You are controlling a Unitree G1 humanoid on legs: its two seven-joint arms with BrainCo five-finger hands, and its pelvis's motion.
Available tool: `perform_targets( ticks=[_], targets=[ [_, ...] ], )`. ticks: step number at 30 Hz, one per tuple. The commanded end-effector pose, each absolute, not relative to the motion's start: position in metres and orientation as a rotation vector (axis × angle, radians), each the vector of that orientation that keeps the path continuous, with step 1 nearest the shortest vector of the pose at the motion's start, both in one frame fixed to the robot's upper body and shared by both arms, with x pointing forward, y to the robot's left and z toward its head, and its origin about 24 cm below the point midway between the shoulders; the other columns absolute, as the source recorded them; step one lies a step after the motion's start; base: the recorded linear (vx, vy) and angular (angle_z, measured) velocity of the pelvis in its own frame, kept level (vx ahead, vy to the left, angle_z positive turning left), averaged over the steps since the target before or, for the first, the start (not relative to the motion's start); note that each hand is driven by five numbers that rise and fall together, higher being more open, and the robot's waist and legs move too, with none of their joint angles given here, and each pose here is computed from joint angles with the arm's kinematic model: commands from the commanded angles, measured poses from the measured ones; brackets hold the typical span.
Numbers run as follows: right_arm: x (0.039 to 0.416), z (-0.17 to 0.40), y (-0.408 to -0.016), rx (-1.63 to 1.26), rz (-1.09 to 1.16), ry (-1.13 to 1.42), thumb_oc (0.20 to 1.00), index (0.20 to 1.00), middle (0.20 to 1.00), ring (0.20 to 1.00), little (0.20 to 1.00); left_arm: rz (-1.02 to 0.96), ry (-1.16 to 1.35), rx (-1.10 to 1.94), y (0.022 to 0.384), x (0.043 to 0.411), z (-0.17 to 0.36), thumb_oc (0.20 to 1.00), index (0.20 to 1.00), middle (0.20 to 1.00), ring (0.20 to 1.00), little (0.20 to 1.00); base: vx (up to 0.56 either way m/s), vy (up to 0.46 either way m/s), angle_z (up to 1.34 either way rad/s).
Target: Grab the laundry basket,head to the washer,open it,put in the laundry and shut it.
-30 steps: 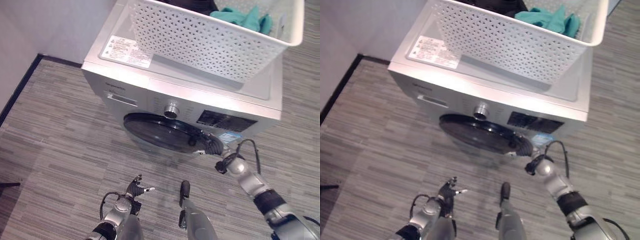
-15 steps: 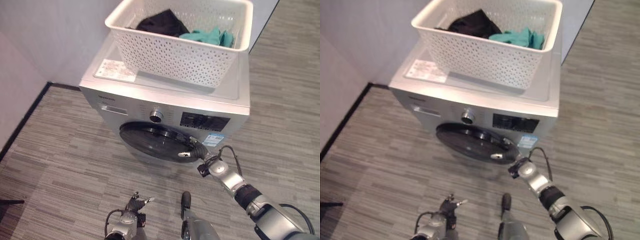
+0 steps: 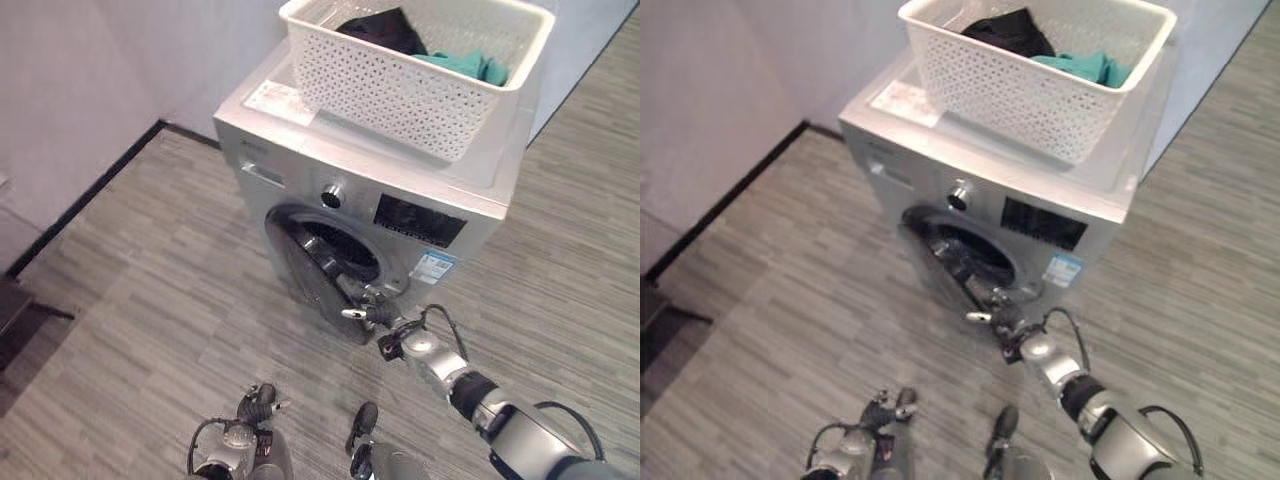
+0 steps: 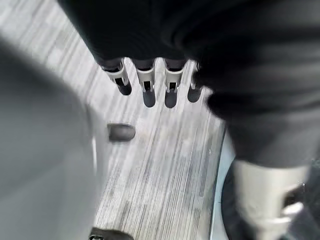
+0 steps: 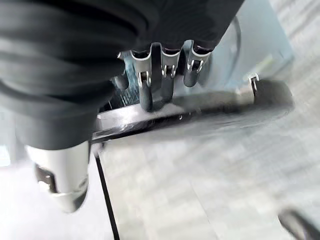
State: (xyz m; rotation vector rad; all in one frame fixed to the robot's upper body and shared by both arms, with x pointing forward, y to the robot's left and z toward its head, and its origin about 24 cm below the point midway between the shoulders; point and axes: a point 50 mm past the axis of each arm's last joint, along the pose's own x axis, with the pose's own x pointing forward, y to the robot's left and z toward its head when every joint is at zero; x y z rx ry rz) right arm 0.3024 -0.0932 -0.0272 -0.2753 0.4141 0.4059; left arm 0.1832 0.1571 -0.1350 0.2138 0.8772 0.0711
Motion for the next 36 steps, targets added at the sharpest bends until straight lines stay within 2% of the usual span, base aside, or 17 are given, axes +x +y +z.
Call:
perform_targets(
  ticks=[1,7,9,10,11,13,14,17,18,19,21,23,25,27,28,31,36],
  targets=[
    [0.269,-0.004,0.051,-0.151,0.847,0.389,1.0,1.0,1.0,1.0,1.0,-0.003,0.77,0.279,0.143,0.21,-0.12,1.0,1.0,1.0,1.0,1.0,0.0,-0.03,-0.22],
    [0.258,0.002,0.07,-0.152,0.927,0.371,1.0,1.0,1.0,1.0,1.0,0.039,0.768,0.259,0.148,0.208,-0.12,1.0,1.0,1.0,1.0,1.0,0.01,-0.045,0.61],
    [0.262,0.005,0.067,-0.116,0.896,0.357,1.0,1.0,1.0,1.0,1.0,0.001,0.537,0.338,0.143,0.234,-0.089,1.0,1.0,1.0,1.0,1.0,0.03,-0.075,0.32],
    [0.262,0.005,0.067,-0.116,0.896,0.356,1.0,1.0,1.0,1.0,1.0,0.002,0.537,0.339,0.143,0.234,-0.089,1.0,1.0,1.0,1.0,1.0,0.03,-0.072,0.45],
    [0.267,0.006,0.061,-0.116,0.87,0.339,1.0,1.0,1.0,1.0,1.0,-0.004,0.331,0.537,0.157,0.248,-0.058,1.0,1.0,1.0,1.0,1.0,0.03,-0.06,0.23],
    [0.274,0.008,0.054,-0.127,0.842,0.317,1.0,1.0,1.0,1.0,1.0,0.081,0.104,0.785,0.185,0.259,-0.021,1.0,1.0,1.0,1.0,1.0,0.07,-0.091,0.16],
    [0.282,0.013,0.047,-0.127,0.817,0.292,1.0,1.0,1.0,1.0,1.0,0.153,-0.097,0.96,0.212,0.258,0.017,1.0,1.0,1.0,1.0,1.0,0.07,-0.069,0.1],
    [0.288,0.009,0.031,-0.105,0.77,0.301,1.0,1.0,1.0,1.0,1.0,0.159,-0.21,0.891,0.213,0.251,0.046,1.0,1.0,1.0,1.0,1.0,0.05,-0.007,0.16],
    [0.293,0.008,0.015,-0.057,0.745,0.317,1.0,1.0,1.0,1.0,1.0,0.001,-0.127,0.64,0.196,0.251,0.042,1.0,1.0,1.0,1.0,1.0,-0.01,0.05,0.12],
    [0.293,0.008,0.014,-0.058,0.744,0.317,1.0,1.0,1.0,1.0,1.0,-0.002,-0.126,0.637,0.196,0.251,0.042,1.0,1.0,1.0,1.0,1.0,0.0,0.074,0.08],
    [0.286,-0.002,-0.003,-0.046,0.769,0.356,1.0,1.0,1.0,1.0,1.0,-0.091,-0.027,0.41,0.199,0.253,0.036,1.0,1.0,1.0,1.0,1.0,0.01,0.089,-0.03],
    [0.278,-0.015,-0.027,-0.12,0.807,0.393,1.0,1.0,1.0,1.0,1.0,-0.237,0.102,0.193,0.199,0.257,0.022,1.0,1.0,1.0,1.0,1.0,0.03,0.118,-0.33],
    [0.271,-0.033,-0.058,-0.18,0.786,0.465,1.0,1.0,1.0,1.0,1.0,-0.382,0.31,0.117,0.196,0.262,-0.004,1.0,1.0,1.0,1.0,1.0,0.02,0.091,-0.35],
    [0.272,-0.04,-0.072,-0.231,0.754,0.486,1.0,1.0,1.0,1.0,1.0,-0.441,0.371,0.15,0.193,0.27,-0.008,1.0,1.0,1.0,1.0,1.0,-0.02,0.05,-0.28],
    [0.279,-0.044,-0.103,-0.342,0.681,0.516,1.0,1.0,1.0,1.0,1.0,-0.58,0.511,0.246,0.186,0.291,-0.011,1.0,1.0,1.0,1.0,1.0,-0.05,0.051,-0.45],
    [0.284,-0.042,-0.112,-0.353,0.646,0.51,1.0,1.0,1.0,1.0,1.0,-0.614,0.571,0.365,0.185,0.303,-0.015,1.0,1.0,1.0,1.0,1.0,-0.04,0.059,-0.24],
    [0.296,-0.025,-0.11,-0.248,0.583,0.43,1.0,1.0,1.0,1.0,1.0,-0.262,0.66,1.133,0.243,0.342,0.002,1.0,1.0,1.0,1.0,1.0,-0.05,0.026,-0.29]
  ],
)
